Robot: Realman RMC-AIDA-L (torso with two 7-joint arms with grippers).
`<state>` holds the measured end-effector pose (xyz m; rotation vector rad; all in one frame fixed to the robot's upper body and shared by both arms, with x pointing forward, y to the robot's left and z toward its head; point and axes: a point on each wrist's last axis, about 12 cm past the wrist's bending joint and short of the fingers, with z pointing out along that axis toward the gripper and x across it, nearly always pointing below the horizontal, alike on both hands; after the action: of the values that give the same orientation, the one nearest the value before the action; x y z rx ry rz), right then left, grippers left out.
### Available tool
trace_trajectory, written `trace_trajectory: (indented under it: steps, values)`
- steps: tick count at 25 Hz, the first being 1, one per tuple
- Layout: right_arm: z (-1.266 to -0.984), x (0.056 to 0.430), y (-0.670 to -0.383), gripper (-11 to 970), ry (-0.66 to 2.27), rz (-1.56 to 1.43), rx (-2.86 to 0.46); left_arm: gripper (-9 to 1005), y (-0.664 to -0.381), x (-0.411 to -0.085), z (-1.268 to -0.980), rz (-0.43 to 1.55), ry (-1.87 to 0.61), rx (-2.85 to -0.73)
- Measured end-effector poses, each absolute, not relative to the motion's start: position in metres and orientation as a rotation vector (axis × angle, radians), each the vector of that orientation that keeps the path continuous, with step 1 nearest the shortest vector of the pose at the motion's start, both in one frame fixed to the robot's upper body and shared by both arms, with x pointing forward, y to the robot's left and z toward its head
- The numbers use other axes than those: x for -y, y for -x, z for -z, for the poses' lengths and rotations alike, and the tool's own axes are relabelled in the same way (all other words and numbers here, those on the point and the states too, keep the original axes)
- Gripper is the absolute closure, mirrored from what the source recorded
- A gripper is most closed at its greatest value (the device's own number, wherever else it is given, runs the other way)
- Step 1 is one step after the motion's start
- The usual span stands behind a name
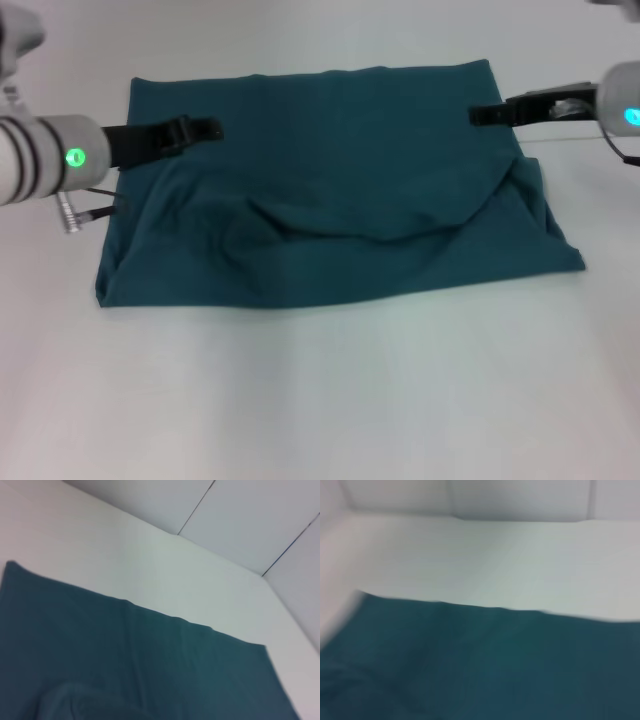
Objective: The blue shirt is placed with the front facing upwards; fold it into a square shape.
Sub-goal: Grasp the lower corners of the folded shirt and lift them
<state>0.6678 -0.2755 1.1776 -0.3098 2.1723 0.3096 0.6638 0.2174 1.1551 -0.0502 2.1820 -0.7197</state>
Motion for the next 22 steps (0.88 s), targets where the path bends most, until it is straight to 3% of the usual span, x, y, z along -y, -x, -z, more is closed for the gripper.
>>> trace_trajectory:
  steps: [5,13,18,22]
  values:
    - [-1.174,0.309,-0.625,28,0.202,-0.786,-2.108,323,-0.645,-0.249,-1.150,0.908,0.171,-2.164]
    - [-1.138,0.359,-0.555,30,0.025,-1.180,-1.966,331,-0.615,-0.291,-1.120,1.201,0.358,-2.078]
    - [-1.118,0.369,-0.529,31,0.005,-1.258,-1.936,338,-0.601,-0.306,-1.099,1.128,0.356,-2.116]
    - [-1.112,0.372,-0.525,32,-0.002,-1.247,-1.951,338,-0.595,-0.314,-1.093,0.952,0.119,-2.107]
